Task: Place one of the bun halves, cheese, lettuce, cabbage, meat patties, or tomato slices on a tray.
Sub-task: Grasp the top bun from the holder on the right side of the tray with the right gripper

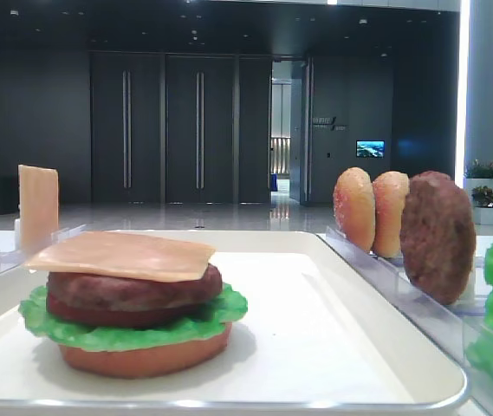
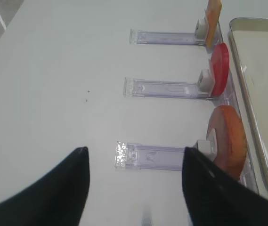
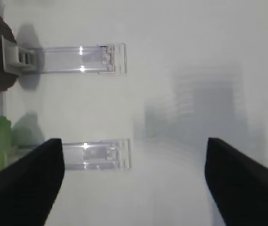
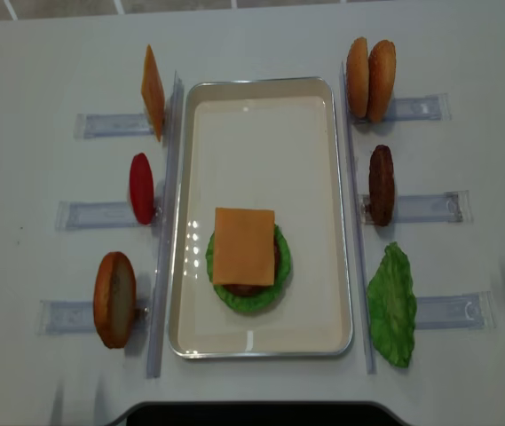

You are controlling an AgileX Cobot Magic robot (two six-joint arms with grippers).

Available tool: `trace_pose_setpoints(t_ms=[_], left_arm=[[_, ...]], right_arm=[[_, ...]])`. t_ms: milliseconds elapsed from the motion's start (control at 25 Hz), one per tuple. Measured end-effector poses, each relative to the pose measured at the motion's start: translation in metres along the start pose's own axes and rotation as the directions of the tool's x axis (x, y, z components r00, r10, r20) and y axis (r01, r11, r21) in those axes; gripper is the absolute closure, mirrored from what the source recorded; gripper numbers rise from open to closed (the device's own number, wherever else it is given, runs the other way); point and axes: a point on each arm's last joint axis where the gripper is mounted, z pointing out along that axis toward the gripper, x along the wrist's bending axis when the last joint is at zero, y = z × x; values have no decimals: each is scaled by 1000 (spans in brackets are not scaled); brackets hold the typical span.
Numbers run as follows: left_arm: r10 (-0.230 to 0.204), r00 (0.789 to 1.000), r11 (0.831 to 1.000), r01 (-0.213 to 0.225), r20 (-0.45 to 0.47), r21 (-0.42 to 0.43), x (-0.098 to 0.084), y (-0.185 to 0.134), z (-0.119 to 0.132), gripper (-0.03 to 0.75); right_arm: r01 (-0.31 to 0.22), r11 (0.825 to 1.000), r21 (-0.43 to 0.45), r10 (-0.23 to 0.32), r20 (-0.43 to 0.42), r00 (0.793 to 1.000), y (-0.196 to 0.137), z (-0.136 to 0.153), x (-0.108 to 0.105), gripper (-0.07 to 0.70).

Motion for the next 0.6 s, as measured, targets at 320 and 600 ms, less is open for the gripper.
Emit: trace_pose_setpoints(t_ms=[320,600], left_arm=[[0,1000,1000,0,0,0,0,0,0,244],[0,1000,1000,0,0,0,0,0,0,244]], right_arm=[[-8,998,64,11,-41,999,66,28,-4,54],[-10,995,97,15,-43,999,112,56,-10,54]])
